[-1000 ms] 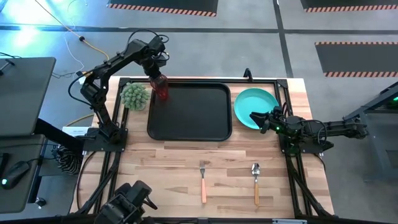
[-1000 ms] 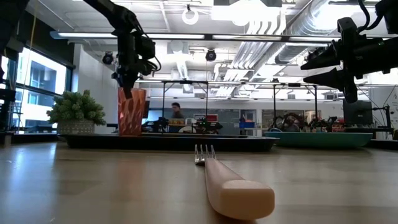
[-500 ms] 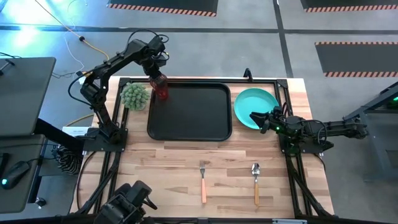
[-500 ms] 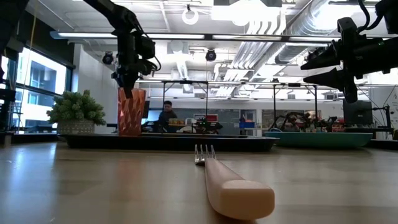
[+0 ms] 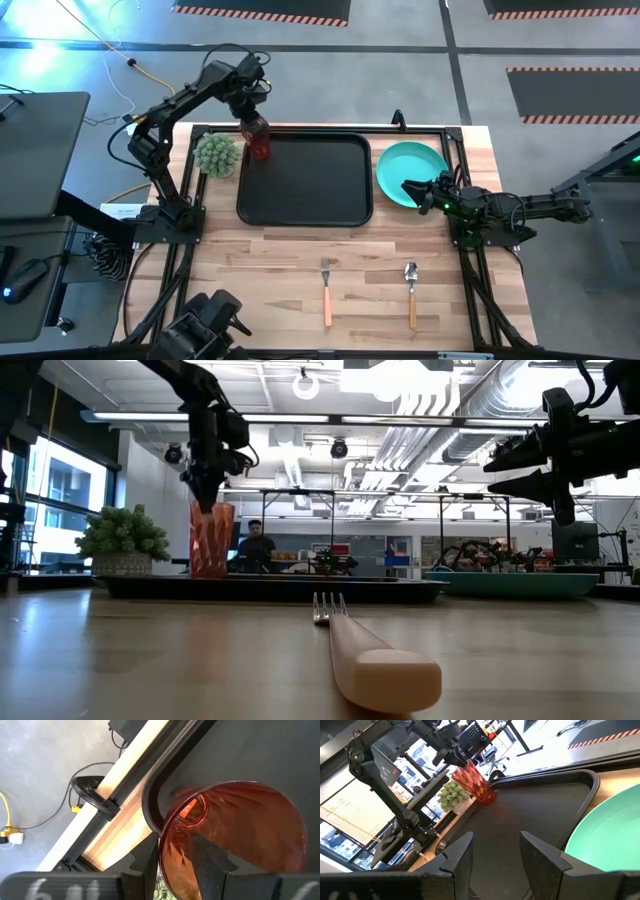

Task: Pick and place plate/cup/fork/spoon on tray
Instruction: Put the red cup on the black tray, then put the green plate on the black tray

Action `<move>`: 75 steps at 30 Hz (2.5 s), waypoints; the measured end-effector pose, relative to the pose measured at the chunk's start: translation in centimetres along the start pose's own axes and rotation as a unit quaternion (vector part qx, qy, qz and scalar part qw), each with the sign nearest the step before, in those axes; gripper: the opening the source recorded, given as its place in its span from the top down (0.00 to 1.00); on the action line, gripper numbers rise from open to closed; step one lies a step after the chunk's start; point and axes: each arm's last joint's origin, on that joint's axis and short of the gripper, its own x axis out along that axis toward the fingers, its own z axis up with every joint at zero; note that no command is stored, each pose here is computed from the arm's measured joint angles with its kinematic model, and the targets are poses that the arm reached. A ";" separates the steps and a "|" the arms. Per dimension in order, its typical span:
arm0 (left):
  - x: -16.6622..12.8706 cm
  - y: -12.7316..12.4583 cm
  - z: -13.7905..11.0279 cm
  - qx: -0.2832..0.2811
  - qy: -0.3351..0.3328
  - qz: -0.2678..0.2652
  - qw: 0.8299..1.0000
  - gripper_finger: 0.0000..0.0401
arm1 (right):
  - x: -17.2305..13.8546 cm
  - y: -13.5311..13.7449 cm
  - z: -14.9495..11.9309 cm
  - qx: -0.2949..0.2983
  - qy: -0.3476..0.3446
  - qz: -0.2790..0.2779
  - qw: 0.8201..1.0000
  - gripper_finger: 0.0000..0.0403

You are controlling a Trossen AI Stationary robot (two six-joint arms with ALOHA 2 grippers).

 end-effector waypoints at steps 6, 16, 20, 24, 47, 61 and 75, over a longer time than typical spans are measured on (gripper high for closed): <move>-0.7 0.1 0.2 0.000 -0.009 0.003 1.000 0.75 | 0.0 0.0 0.0 0.001 0.000 0.000 1.000 0.62; -1.9 0.2 0.3 0.000 -0.011 0.005 1.000 0.75 | 0.0 0.0 0.0 0.001 0.000 0.000 1.000 0.62; -2.2 0.2 0.4 -0.001 -0.016 0.006 1.000 0.75 | 0.0 0.0 0.0 0.001 0.000 0.000 1.000 0.62; -3.0 0.2 0.3 -0.002 -0.011 0.005 1.000 0.75 | 0.0 0.0 0.0 0.002 -0.001 0.001 1.000 0.62; -10.9 -1.8 -0.9 -0.010 -0.123 -0.130 0.984 0.75 | -1.3 3.5 4.9 0.060 -0.168 0.131 0.975 0.62; -14.4 -6.7 -1.5 0.067 -0.254 -0.148 0.954 0.75 | -3.0 8.2 11.8 -0.129 -0.025 -0.063 0.989 0.62; -11.5 -10.0 -2.3 0.071 -0.257 -0.198 0.943 0.75 | -0.8 8.1 9.5 -0.133 0.246 -0.198 0.939 0.62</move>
